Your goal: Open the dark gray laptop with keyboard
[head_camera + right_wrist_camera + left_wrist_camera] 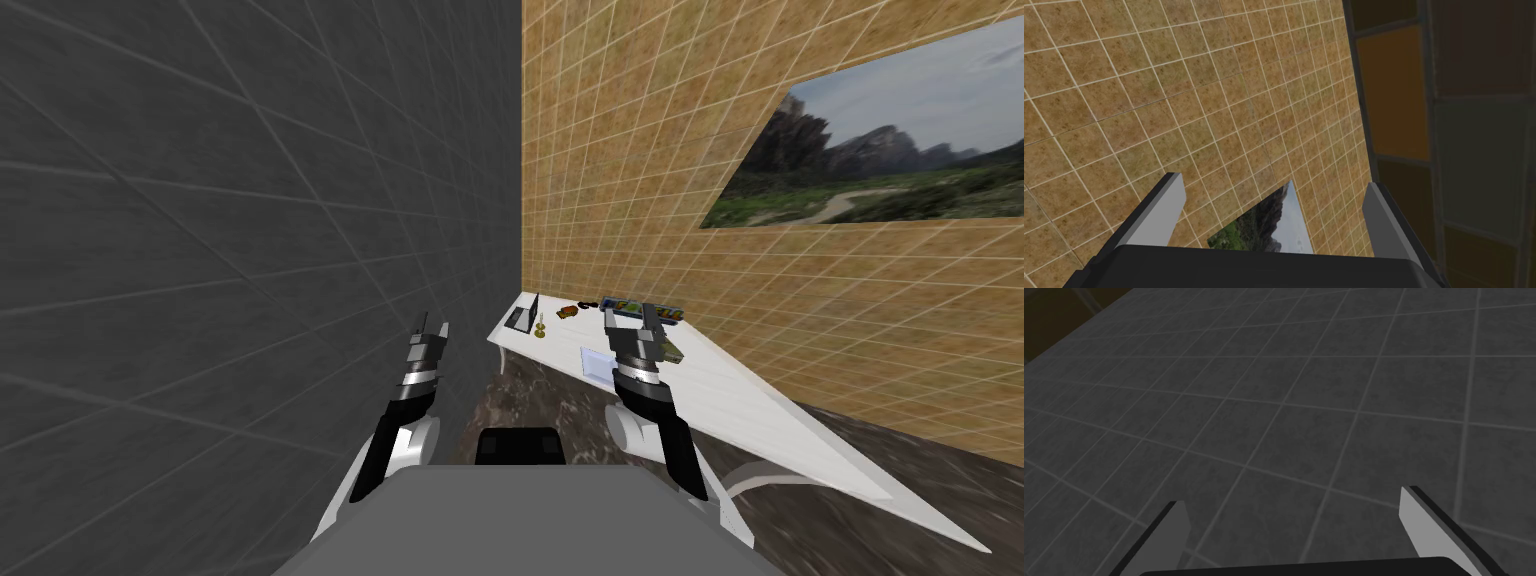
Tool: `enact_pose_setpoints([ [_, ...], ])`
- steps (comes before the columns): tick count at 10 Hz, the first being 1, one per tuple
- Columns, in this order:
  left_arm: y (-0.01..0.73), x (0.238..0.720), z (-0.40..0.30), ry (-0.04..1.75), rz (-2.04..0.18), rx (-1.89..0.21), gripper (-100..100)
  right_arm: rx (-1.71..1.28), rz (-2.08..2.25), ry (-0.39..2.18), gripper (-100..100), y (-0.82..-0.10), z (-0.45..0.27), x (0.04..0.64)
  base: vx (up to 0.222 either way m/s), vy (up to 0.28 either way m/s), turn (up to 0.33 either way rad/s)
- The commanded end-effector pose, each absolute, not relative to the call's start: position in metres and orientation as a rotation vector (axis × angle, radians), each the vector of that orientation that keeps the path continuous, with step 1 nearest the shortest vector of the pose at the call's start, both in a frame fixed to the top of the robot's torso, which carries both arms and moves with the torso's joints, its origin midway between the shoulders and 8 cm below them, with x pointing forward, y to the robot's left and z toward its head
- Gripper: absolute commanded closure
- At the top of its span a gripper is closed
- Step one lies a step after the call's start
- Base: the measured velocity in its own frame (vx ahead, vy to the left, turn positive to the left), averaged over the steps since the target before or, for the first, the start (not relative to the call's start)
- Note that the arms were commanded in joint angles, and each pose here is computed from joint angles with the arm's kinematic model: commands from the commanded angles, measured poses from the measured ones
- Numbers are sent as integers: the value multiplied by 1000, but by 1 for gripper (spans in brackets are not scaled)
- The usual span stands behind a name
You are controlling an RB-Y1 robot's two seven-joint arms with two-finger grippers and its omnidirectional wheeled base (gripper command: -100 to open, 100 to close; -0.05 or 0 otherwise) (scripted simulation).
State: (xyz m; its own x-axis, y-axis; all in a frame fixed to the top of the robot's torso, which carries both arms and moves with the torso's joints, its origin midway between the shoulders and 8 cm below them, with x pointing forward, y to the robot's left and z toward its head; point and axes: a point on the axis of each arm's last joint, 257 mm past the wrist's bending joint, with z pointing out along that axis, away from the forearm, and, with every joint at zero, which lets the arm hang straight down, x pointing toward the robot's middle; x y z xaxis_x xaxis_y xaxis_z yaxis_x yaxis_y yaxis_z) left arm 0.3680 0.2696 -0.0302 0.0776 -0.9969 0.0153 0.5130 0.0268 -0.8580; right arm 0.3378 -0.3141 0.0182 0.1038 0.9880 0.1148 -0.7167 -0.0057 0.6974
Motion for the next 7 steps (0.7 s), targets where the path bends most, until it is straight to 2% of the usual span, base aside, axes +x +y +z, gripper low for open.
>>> enact_pose_setpoints([
  [1, 270, 368, -30, 754, -1356, -837, 0, 714, 1429, 482, 0, -314, 18, 338, 0, 0, 0],
  [7, 270, 368, -30, 754, -1356, -837, 0, 714, 1429, 482, 0, -314, 18, 338, 0, 0, 0],
])
